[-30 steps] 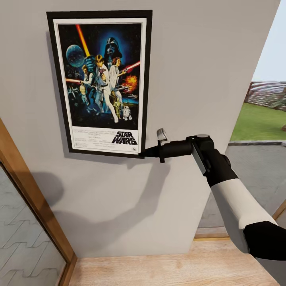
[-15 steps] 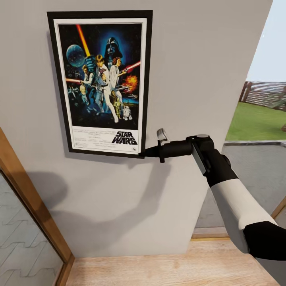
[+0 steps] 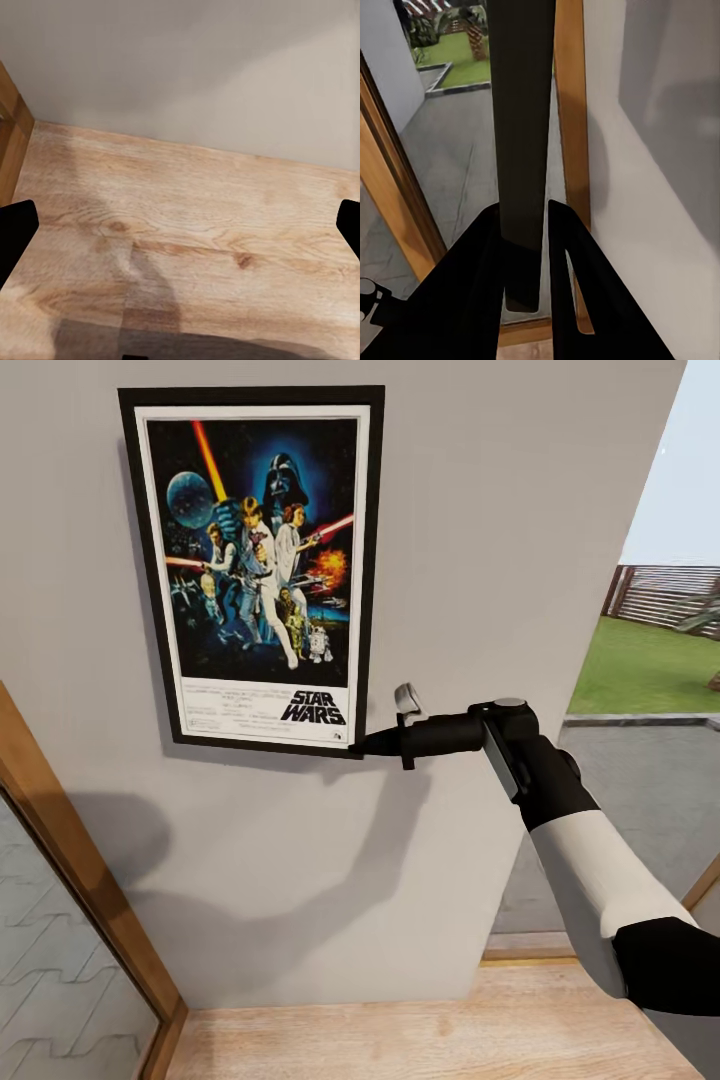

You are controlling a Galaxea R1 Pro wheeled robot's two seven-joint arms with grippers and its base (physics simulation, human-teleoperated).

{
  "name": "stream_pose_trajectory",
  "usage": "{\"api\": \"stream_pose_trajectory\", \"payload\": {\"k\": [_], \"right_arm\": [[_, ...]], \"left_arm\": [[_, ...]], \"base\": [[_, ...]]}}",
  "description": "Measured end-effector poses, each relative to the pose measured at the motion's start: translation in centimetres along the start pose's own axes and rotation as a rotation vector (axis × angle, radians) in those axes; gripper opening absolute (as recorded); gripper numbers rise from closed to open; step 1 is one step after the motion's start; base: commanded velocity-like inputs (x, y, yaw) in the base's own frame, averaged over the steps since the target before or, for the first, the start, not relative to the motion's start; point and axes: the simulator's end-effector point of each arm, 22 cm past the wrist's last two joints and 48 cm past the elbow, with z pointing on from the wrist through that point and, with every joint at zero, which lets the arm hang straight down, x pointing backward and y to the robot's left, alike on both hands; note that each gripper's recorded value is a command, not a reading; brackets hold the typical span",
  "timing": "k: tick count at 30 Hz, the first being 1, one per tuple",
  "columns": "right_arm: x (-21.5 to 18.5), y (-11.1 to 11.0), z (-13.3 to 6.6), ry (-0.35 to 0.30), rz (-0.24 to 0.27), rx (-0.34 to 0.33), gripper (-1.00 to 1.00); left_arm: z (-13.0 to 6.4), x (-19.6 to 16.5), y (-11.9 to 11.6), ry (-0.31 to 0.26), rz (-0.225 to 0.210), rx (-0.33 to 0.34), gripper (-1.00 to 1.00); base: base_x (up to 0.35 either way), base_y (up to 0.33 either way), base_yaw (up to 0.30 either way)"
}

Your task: Pick up the poster from the kitchen countertop and hang it on one of the wall nails in the kitchen.

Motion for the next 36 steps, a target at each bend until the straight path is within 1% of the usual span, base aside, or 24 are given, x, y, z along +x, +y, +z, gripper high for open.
{"api": "stream_pose_trajectory", "payload": {"k": [9, 15, 22, 36], "right_arm": [[0.03, -0.02, 0.0, 0.0, 0.002, 0.0, -1.0], [0.0, -0.01, -0.03, -0.001, 0.002, 0.001, -1.0], [-0.23, -0.18, -0.28, -0.011, 0.003, 0.006, -1.0], [-0.24, -0.2, -0.3, -0.012, 0.004, 0.006, -1.0]], "left_arm": [[0.01, -0.03, 0.0, -0.001, 0.0, 0.0, 1.0], [-0.02, -0.03, 0.0, -0.001, 0.0, 0.0, 1.0], [0.0, 0.01, 0.0, 0.0, 0.0, 0.0, 1.0], [0.0, 0.0, 0.01, 0.0, 0.0, 0.0, 1.0]], "base": [[0.007, 0.0, 0.0], [0.195, 0.0, 0.0], [0.003, 0.0, 0.0], [0.0, 0.0, 0.0]]}}
